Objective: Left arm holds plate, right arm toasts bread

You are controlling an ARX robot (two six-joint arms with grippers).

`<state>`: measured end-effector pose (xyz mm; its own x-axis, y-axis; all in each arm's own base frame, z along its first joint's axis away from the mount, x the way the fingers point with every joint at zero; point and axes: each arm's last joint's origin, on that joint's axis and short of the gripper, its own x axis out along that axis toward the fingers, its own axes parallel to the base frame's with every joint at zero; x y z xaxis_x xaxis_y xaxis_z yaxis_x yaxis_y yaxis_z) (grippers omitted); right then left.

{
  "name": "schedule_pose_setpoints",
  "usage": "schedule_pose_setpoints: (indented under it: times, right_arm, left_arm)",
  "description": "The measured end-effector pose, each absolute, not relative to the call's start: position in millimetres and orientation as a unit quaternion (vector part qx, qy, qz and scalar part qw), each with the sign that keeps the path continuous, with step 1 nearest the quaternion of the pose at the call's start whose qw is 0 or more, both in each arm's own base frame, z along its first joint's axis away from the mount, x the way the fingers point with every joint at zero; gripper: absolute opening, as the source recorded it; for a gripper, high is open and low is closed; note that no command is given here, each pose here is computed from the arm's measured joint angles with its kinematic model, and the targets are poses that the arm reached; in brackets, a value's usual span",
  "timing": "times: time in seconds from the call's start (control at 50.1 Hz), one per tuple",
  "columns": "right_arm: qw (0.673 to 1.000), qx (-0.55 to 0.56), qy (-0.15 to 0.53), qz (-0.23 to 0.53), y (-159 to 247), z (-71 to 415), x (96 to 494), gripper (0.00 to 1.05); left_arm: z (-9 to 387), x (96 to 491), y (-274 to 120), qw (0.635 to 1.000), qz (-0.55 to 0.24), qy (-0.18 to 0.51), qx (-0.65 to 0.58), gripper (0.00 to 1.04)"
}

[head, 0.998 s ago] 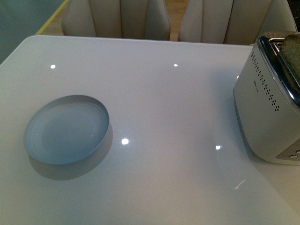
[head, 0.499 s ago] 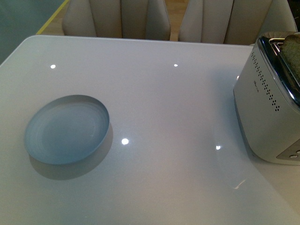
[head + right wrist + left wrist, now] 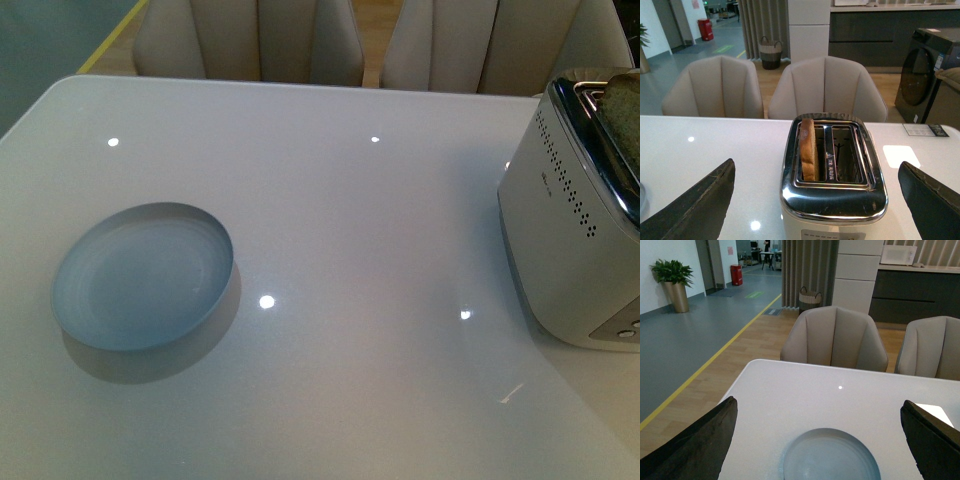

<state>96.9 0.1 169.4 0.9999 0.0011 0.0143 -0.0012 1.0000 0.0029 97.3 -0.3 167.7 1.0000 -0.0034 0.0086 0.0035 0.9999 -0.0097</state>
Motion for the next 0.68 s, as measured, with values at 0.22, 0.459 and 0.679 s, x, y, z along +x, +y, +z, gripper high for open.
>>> schedule_pose_setpoints:
  times: [0.22, 0.459, 0.679]
  right_arm:
    - [1.0, 0.001, -0.007, 0.001, 0.1, 169.4, 96.9, 0.96]
    - [1.0, 0.001, -0.007, 0.001, 0.1, 169.4, 96.9, 0.96]
    - [1.0, 0.001, -0.007, 0.001, 0.1, 169.4, 96.9, 0.96]
  left_arm:
    - [167.7, 97.3, -0.3, 1.0, -0.002, -0.004, -0.005, 0.97]
    - [167.7, 97.3, -0.3, 1.0, -0.002, -0.004, -0.005, 0.97]
    - [167.7, 97.3, -0.3, 1.0, -0.002, -0.004, -0.005, 0.97]
